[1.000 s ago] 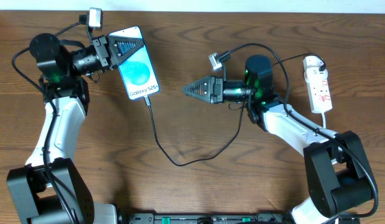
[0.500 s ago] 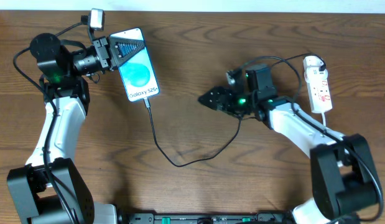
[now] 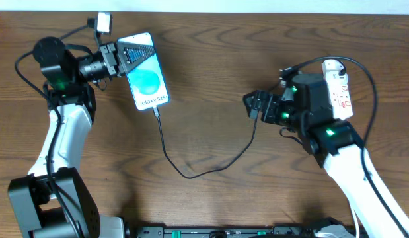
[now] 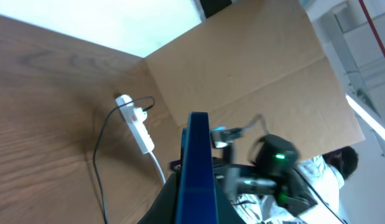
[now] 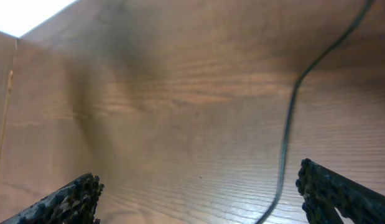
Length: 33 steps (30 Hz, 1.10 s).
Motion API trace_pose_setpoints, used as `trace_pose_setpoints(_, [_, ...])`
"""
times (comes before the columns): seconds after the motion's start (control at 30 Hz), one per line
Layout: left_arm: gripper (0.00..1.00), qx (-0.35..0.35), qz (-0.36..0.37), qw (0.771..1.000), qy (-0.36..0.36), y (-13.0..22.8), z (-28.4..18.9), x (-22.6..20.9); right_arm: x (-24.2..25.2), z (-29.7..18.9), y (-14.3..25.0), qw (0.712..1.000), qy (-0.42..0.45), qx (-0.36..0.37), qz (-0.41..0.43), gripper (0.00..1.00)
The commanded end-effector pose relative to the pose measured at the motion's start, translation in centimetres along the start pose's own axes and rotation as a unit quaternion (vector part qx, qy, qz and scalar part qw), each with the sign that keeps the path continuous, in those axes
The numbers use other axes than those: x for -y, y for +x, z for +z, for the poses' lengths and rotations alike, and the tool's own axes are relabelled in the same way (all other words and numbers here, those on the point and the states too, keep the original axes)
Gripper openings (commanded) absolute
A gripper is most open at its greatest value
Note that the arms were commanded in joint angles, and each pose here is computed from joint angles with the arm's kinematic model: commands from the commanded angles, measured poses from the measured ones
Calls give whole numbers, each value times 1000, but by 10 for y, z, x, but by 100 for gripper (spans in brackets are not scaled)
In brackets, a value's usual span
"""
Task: Plug charger to phone and switch on socket
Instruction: 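Open the right gripper, release the cable, and move it toward the power strip, then lower the connected phone to the table with the left gripper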
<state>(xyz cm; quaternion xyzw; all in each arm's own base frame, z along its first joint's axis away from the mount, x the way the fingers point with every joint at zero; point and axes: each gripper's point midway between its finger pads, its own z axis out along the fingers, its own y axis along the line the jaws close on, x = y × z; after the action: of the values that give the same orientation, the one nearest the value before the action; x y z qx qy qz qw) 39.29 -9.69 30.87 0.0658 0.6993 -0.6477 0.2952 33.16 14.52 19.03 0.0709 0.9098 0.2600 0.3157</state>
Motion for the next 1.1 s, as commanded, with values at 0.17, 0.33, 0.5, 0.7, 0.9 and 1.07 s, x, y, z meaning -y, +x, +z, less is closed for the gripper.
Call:
trace_pose_setpoints(0.17, [7, 68, -50, 994, -69, 14, -7, -54, -5, -37, -18, 998, 6, 61, -18, 99])
trace_pose_setpoints(0.33, [7, 110, -151, 964, -189, 36, -22, -120, -4, -37, -17, 998, 8, 59, -17, 99])
trace_pose_setpoints(0.5, [7, 100, -162, 943, -272, 59, -36, -152, -4, -37, -17, 998, 8, 59, -21, 99])
trace_pose_setpoints(0.7, [8, 93, -185, 918, -339, 78, -51, -174, -4, -36, -17, 998, 8, 58, -20, 99])
trace_pose_setpoints(0.9, [8, 97, -222, 876, -416, 97, -72, -195, -4, -35, -17, 998, 9, 57, -20, 99])
trace_pose_setpoints(1.07, [7, 96, -238, 852, -456, 108, -85, -204, -3, -34, -16, 998, 9, 56, -20, 99])
